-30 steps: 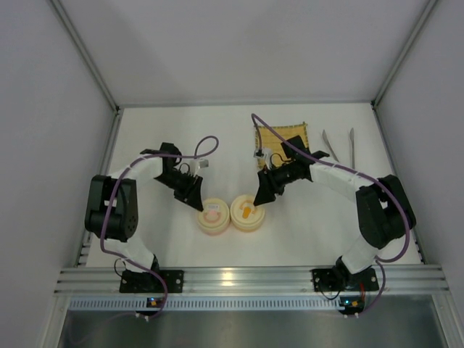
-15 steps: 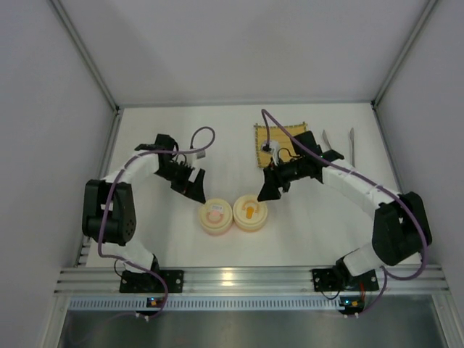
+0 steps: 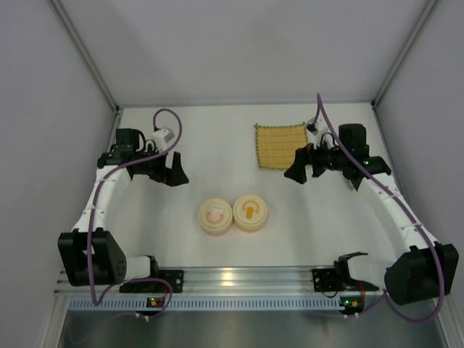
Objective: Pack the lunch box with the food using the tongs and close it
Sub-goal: Reset both arms
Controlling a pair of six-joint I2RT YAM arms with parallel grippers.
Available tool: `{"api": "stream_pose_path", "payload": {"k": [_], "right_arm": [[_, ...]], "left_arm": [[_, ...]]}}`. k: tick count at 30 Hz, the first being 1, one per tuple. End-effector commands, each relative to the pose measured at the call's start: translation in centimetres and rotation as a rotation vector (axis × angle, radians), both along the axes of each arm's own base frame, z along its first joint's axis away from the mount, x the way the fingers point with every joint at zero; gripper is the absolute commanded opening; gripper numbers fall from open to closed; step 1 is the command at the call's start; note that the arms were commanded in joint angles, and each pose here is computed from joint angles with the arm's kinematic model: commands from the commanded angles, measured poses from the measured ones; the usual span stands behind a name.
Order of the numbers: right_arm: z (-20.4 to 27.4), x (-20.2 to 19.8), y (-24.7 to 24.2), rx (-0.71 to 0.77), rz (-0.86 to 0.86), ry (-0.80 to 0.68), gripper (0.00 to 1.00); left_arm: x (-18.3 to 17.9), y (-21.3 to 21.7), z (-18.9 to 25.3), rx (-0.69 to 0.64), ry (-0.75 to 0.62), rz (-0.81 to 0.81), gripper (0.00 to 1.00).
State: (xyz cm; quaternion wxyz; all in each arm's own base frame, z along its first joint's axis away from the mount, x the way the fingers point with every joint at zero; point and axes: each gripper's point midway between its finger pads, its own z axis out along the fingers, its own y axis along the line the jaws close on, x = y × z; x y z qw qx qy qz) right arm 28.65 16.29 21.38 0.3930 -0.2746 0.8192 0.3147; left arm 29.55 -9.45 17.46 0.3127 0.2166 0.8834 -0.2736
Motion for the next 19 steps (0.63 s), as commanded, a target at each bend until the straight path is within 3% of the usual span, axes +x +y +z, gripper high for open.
{"api": "stream_pose_path", "payload": {"k": [1,7,19], "right_arm": [[-0.8,1.9,-4.8,-0.128,-0.218,-0.037,0.99],[-2.9,2.4,-10.9,-0.299,-0.388,-0.081,0.99],[-3.0,1.0,-11.6,-0.313,-0.397,-0.129,0.99]], "left_arm": [[1.5,3.4,-0.3,0.037,-0.040,0.186,0.98],[2.0,8.9,-1.0,0.200,-0.141,0.409,0.98],[0.3,9.2,-1.4,0.249,-0.145,0.385,0.98]]}}
